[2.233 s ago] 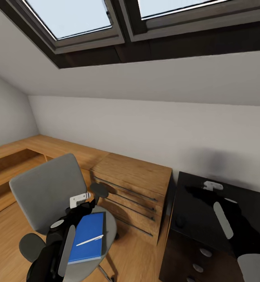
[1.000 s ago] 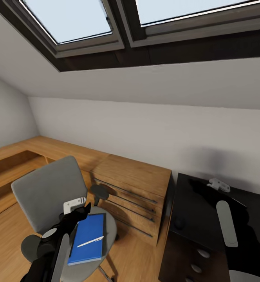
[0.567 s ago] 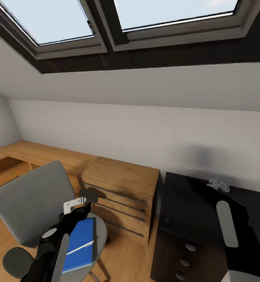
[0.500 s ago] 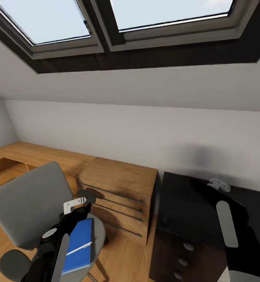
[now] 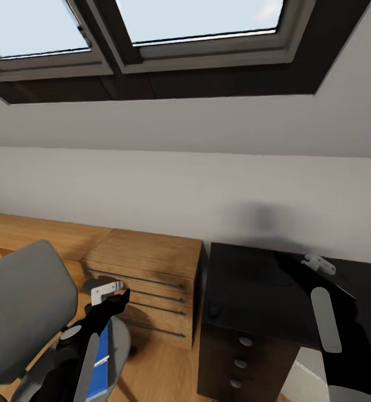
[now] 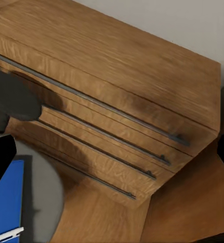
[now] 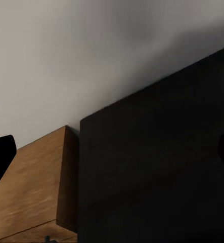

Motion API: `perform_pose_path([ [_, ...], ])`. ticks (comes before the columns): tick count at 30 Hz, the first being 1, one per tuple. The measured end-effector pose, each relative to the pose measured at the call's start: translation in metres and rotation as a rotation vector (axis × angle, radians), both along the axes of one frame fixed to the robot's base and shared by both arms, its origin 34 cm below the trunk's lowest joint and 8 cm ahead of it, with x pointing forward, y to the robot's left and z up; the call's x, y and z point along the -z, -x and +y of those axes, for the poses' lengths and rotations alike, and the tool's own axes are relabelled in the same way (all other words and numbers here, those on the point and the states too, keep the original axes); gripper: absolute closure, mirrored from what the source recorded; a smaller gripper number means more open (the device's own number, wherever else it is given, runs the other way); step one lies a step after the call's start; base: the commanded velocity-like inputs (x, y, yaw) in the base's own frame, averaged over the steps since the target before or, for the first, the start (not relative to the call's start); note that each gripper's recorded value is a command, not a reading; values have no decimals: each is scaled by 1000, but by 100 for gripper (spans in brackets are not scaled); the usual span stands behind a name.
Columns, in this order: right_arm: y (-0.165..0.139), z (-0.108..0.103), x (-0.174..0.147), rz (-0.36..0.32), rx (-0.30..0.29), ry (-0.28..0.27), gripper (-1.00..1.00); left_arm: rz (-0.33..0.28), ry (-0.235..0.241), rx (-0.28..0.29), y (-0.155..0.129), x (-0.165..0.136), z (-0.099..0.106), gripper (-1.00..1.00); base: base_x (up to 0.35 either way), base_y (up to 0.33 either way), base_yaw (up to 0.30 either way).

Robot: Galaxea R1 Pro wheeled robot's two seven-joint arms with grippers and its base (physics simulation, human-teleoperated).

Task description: In the bedroom, organize the workspace by keeping the computer under the desk, ensuring the monitor is on the desk, placing the keyboard on the desk next to the monitor, placing the mouse on the desk next to the keyboard, moving the folder from the swivel chair onto the desk next to the mouse, stacking the notebook on top of the folder with the pen on top of the notebook, and positioning the swivel chair next to the desk.

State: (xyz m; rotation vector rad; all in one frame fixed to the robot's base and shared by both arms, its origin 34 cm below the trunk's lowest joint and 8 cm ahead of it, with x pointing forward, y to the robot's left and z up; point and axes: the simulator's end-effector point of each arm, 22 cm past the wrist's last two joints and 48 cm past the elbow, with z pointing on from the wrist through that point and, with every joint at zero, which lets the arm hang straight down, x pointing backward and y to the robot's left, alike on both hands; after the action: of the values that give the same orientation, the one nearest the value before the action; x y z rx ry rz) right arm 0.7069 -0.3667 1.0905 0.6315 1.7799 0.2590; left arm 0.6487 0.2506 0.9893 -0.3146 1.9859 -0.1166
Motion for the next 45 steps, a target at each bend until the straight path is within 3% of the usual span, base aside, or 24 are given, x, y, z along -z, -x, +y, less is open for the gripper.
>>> perform_pose_path([
  [10,-1,0,11,18,4,-12,-100,-10,-2,-2,-1,-4,0,-100,0,0,-267],
  [13,-1,7,14,22,-2,-24,-100,-11,-2,-2,-1,-4,0,-100,0,0,-98],
  [16,-2,28,15,21,-9,-57,-100,-12,-2,-3,-1,-4,0,-100,0,0,-24],
  [21,-2,31,18,30,-1,-63,-100,-13,-3,-4,-1,-5,1,-100,0,0,-6],
  [31,-5,25,23,15,30,-64,-100,-13,-3,-1,-1,-5,0,-100,0,0,-154],
  [35,-7,20,48,40,57,-65,-100,-13,-3,0,-1,-5,-1,-100,0,0,-249],
  [39,-7,8,73,61,101,-37,-100,-13,-3,0,-1,-4,-1,-100,0,0,-262],
  [45,-7,-9,85,46,160,59,-100,-13,-3,0,-1,-4,-1,-100,0,0,-279],
])
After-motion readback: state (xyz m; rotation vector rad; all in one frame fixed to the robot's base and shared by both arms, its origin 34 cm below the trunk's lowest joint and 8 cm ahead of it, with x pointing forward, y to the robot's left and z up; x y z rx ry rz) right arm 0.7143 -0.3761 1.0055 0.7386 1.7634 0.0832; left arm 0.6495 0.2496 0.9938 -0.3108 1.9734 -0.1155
